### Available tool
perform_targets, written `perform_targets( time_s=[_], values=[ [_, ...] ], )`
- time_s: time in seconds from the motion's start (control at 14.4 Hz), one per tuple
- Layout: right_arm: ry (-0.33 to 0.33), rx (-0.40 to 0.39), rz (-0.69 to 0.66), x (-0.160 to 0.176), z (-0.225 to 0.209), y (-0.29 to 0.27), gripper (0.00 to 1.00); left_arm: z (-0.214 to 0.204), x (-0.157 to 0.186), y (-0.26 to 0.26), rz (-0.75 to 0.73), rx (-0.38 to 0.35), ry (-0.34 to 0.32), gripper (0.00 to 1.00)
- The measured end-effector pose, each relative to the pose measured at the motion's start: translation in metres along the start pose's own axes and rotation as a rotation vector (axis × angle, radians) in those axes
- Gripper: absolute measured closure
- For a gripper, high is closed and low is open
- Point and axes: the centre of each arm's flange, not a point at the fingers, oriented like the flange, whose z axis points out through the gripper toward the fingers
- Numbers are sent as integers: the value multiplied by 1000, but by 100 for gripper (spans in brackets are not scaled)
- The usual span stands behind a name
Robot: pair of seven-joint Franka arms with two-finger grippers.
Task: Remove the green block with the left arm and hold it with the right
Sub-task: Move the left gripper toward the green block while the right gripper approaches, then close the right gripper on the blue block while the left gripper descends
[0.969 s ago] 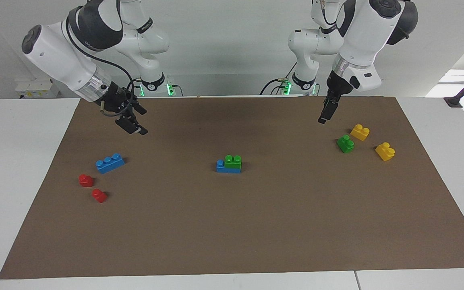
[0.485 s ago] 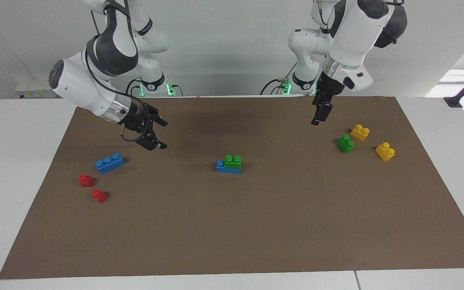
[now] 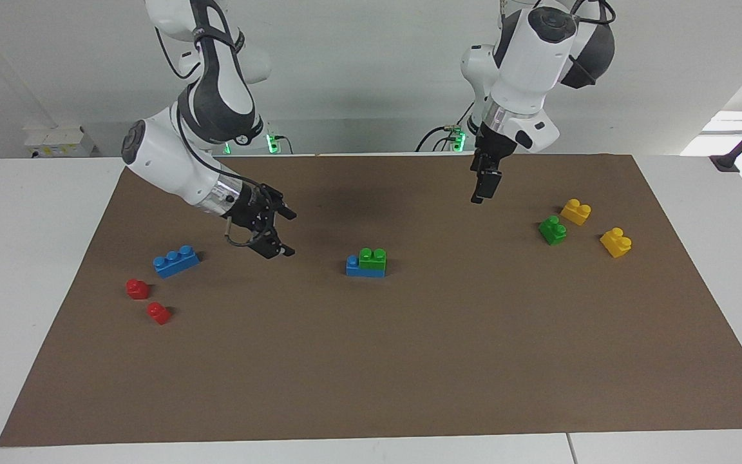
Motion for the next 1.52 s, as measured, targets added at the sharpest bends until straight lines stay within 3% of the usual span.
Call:
perform_targets(
  time_s=[0.69,1.18,1.52],
  values=[
    [51,77,-4,-30,85,10,0,80,-76,17,-128,2,-13,0],
    [86,92,18,-21,134,22,1,126,-119,27,-197,-4,-25,0],
    [101,99,30,-16,159,24,0,142,-129,37,-223,-12,-32,0]
  ],
)
